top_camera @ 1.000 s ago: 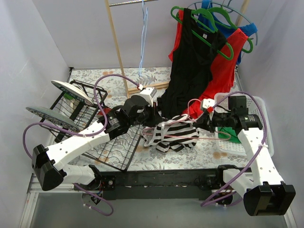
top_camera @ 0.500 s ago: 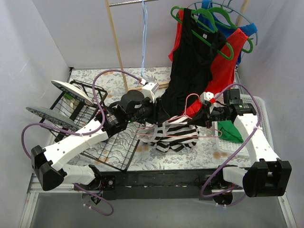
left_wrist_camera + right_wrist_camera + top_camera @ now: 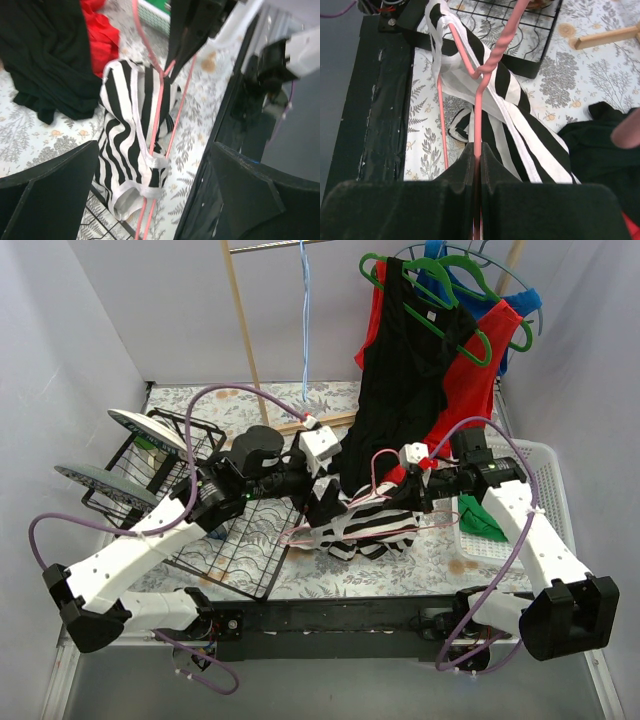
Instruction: Place the tank top on the hanger
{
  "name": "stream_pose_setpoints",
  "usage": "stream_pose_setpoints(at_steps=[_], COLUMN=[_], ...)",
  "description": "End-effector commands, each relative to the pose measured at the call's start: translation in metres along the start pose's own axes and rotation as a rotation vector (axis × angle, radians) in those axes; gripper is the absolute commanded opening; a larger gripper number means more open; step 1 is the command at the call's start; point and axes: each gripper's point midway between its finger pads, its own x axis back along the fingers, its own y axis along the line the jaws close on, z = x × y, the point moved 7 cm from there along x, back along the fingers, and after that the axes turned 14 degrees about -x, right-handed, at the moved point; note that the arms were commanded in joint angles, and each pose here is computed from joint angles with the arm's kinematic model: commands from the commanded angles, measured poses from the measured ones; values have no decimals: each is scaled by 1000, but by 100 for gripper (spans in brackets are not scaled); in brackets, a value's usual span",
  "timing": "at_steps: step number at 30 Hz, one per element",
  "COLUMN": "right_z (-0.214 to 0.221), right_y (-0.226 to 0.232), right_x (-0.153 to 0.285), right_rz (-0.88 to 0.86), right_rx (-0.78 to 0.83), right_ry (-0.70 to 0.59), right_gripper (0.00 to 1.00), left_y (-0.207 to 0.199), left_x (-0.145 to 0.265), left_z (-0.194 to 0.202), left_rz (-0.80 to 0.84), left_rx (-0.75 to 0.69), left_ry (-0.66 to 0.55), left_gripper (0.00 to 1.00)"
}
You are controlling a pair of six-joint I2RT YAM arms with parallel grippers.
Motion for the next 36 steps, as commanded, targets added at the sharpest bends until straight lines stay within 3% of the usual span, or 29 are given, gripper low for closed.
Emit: stream_pose_setpoints(at_steps=[1, 7, 11, 12, 14, 15, 17, 18, 21, 29, 32, 33, 36], right_z=[-21, -37, -47, -48, -51, -52, -52, -50, -49, -49, -54, -56, -68], right_y=[9, 16, 16, 15, 17, 18, 19, 20, 21, 15, 3, 0, -8], right_x=[-10, -20, -20, -20, -20, -20, -21, -21, -22, -22, -20, -19, -7], right_rz=[2, -26, -34, -34, -43, -48, -59, -66, -71, -15, 80, 110, 244], right_rx=[163, 236, 256, 259, 265, 265, 265, 264, 261, 239, 202, 189, 150], right_ry=[47, 58, 52, 51, 43, 41, 40, 42, 41, 50, 57, 59, 34], right_gripper=[1, 1, 1, 1, 1, 1, 1, 1, 1, 1, 24, 36, 45], left_y=[-14, -22, -23, -23, -22, -21, -22, -22, -21, -17, -12, -9, -4], left_x=[-12, -27, -35, -37, -42, -44, -47, -48, -48, -28, -19, -18, -13], left_z=[31, 45, 56, 62, 65, 69, 69, 70, 68, 72, 75, 77, 86], left_rz=[210, 300, 317, 306, 295, 286, 282, 281, 262, 136, 80, 57, -13], left_rx=[-120, -108, -79, -65, -42, -30, -19, -15, 1, 98, 150, 167, 233], left_ry=[88, 92, 125, 145, 156, 167, 162, 163, 150, 90, 61, 60, 56], left_gripper=[95, 93, 83, 71, 63, 47, 37, 23, 0, 0, 0, 0, 0])
